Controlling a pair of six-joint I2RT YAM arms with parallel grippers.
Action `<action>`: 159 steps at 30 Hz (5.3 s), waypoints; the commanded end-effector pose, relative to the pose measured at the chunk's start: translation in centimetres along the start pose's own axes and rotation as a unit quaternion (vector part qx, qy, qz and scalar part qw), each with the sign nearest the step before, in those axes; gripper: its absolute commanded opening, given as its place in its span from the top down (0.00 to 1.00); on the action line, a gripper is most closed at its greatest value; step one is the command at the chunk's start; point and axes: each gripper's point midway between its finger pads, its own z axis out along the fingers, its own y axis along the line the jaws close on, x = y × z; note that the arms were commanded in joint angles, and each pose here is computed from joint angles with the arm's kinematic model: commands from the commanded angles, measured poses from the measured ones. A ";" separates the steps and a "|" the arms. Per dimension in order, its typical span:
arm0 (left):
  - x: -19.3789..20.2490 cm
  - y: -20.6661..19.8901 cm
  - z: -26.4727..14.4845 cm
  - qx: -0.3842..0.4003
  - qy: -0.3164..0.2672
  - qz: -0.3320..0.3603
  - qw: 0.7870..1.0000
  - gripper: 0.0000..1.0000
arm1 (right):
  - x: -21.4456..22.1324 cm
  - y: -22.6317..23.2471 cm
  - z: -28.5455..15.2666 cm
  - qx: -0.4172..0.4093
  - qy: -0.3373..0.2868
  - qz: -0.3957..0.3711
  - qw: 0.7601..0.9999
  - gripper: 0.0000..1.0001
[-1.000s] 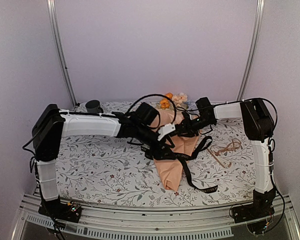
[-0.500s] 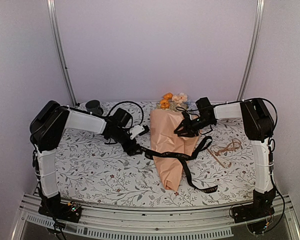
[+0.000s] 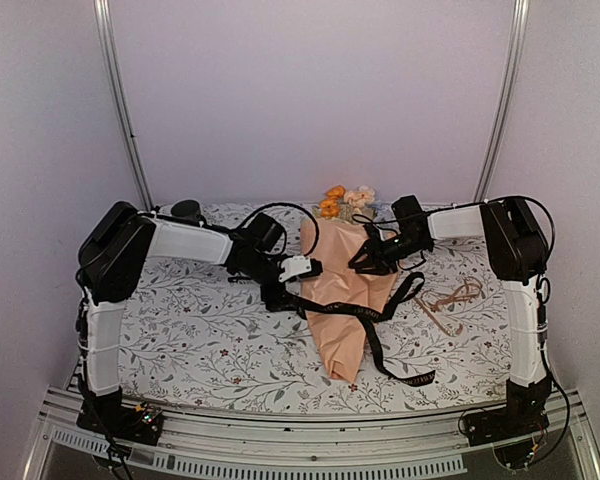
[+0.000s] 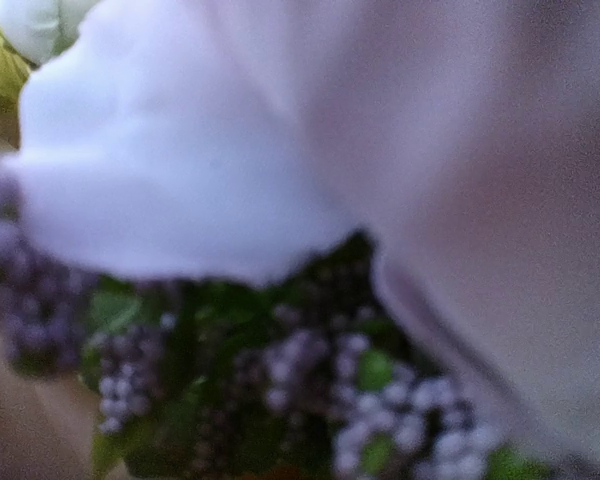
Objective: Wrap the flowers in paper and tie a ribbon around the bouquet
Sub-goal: Tie the ribbon around the folded bouquet.
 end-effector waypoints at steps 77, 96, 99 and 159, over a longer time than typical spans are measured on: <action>-5.4 -1.7 4.2 -0.020 0.004 -0.037 0.999 1.00 | 21.2 5.0 -6.2 0.210 0.029 -0.077 0.974 0.50; -5.4 -1.4 3.6 -0.020 0.004 -0.046 0.999 1.00 | 27.3 -2.7 -3.3 0.377 0.074 -0.113 0.916 0.98; -5.5 -1.1 3.0 -0.024 0.001 -0.048 0.999 1.00 | 26.1 -2.7 -4.5 0.394 0.057 -0.105 0.911 0.99; -1.1 7.3 -9.2 -0.138 -0.047 -0.186 0.972 1.00 | 1.5 -1.6 -18.6 0.224 -0.172 -0.026 0.959 0.99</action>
